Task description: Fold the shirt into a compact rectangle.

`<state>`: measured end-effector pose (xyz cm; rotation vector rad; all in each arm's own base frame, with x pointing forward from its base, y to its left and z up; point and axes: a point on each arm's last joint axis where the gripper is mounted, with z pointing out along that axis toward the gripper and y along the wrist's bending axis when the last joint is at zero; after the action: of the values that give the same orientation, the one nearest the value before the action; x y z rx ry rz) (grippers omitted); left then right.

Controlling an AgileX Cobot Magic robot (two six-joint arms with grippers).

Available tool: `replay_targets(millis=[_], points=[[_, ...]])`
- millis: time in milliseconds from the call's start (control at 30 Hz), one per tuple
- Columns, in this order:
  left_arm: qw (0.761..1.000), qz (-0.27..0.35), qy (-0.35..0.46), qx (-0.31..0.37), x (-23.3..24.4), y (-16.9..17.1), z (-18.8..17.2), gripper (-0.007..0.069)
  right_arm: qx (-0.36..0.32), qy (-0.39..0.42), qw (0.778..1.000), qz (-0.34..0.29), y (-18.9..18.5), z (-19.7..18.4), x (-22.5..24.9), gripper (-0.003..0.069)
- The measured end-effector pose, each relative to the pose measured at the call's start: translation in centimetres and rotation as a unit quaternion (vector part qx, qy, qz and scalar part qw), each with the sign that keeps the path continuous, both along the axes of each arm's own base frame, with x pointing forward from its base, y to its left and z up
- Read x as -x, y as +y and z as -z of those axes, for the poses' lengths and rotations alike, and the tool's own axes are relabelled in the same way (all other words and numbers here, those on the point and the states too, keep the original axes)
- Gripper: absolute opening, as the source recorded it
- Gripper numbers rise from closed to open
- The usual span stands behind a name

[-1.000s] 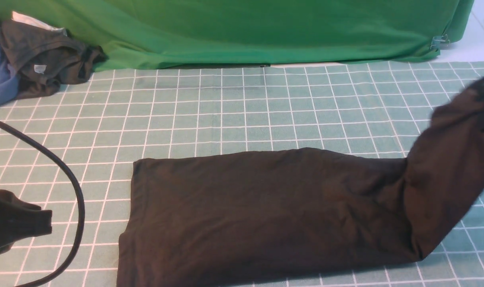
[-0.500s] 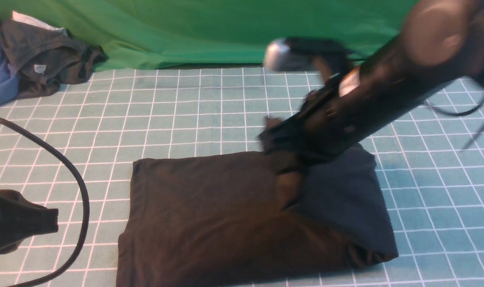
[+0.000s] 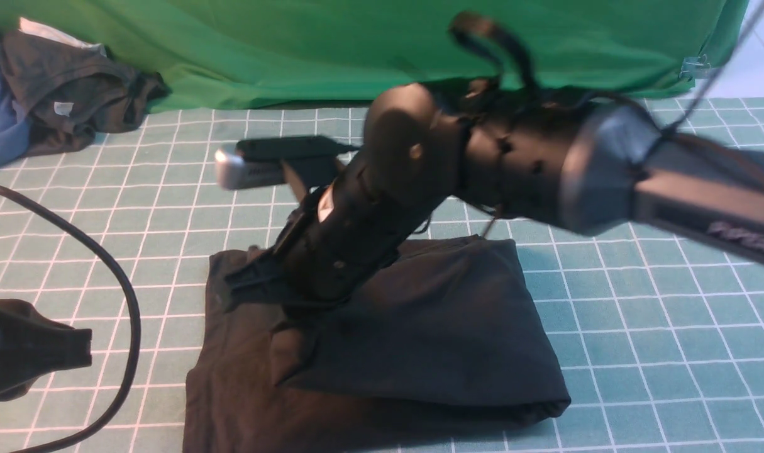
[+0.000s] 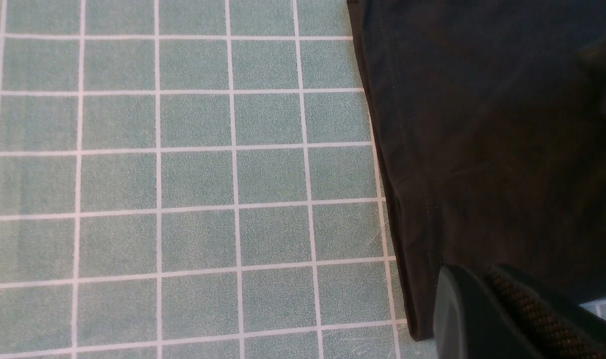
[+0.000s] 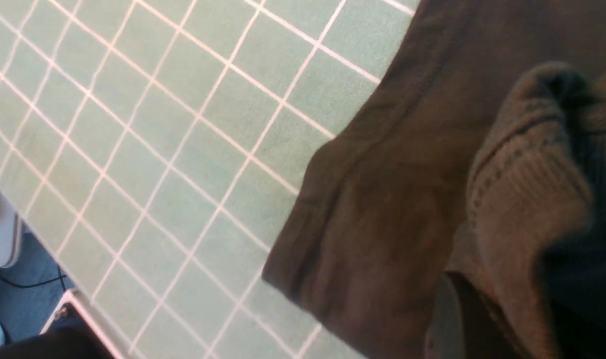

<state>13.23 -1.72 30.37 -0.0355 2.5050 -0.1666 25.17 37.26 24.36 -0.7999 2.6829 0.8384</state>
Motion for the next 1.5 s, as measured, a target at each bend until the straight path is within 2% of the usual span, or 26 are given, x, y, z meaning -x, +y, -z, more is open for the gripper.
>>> replay_targets(millis=[67,167,267,300,367,500,567,633,667,767,833,900,967,1167,1267,1500], points=[[1.0,0.0,0.0,0.0,0.0,0.0,0.0,0.0007,0.0,0.004,1.0,-0.001,0.7,0.7,0.0,0.0044],[1.0,0.0,-0.001,0.0,0.0,0.0,0.0,0.0007,-0.009,0.014,1.0,0.0,2.1,2.0,0.2,0.0118],[1.0,0.0,-0.001,0.0,0.0,0.0,0.0,0.0007,-0.019,0.022,1.0,0.004,2.9,2.5,0.3,0.0213],[1.0,0.0,-0.001,0.0,0.0,0.0,0.0,0.0007,-0.025,0.024,0.999,0.004,3.2,2.7,0.5,0.028],[1.0,0.0,-0.001,0.0,0.0,0.0,0.0,0.0007,-0.028,0.022,0.999,-0.005,3.4,2.6,0.7,0.0362],[1.0,0.0,-0.001,0.0,0.0,0.0,0.0,0.0007,-0.027,0.014,0.999,-0.032,3.5,1.7,0.6,0.0401],[1.0,0.0,-0.001,0.0,0.0,0.0,0.0,0.0007,-0.019,0.003,0.998,-0.067,2.8,0.1,0.3,0.0384],[1.0,0.0,0.002,0.0,0.0,0.0,0.0,0.0007,0.005,-0.012,0.995,-0.098,1.4,-1.8,-0.3,0.0314],[1.0,0.0,0.002,0.0,0.0,0.0,0.0,0.0007,0.007,-0.017,0.995,-0.097,1.3,-1.9,-0.5,0.0304],[1.0,0.001,0.008,0.012,-0.1,-0.2,0.1,0.0007,0.093,-0.071,0.987,-0.112,-2.6,-4.8,-2.0,0.0099],[0.999,0.014,0.013,0.033,-0.5,-0.7,0.3,0.0007,0.127,-0.101,0.982,-0.095,-5.2,-6.3,-2.8,0.0048],[0.998,0.028,0.018,0.046,-0.8,-1.1,0.4,0.0007,0.135,-0.108,0.981,-0.086,-6.3,-6.9,-3.0,0.0038],[0.995,0.054,0.037,0.081,-1.8,-2.0,1.0,0.0007,0.146,-0.111,0.981,-0.062,-9.5,-8.1,-3.0,0.0027],[0.989,0.062,0.08,0.11,-5.0,-2.8,3.3,0.0007,0.174,-0.079,0.981,-0.036,-14.1,-7.2,-1.5,0.0024],[0.985,0.063,0.116,0.112,-7.2,-3.3,5.6,0.0007,0.192,-0.052,0.979,-0.035,-15.3,-4.5,-0.4,0.0023],[0.975,0.092,0.176,0.096,-9.6,-6.2,10.3,0.0007,0.185,-0.037,0.982,-0.019,-15.4,0.7,0.0,0.0022]])
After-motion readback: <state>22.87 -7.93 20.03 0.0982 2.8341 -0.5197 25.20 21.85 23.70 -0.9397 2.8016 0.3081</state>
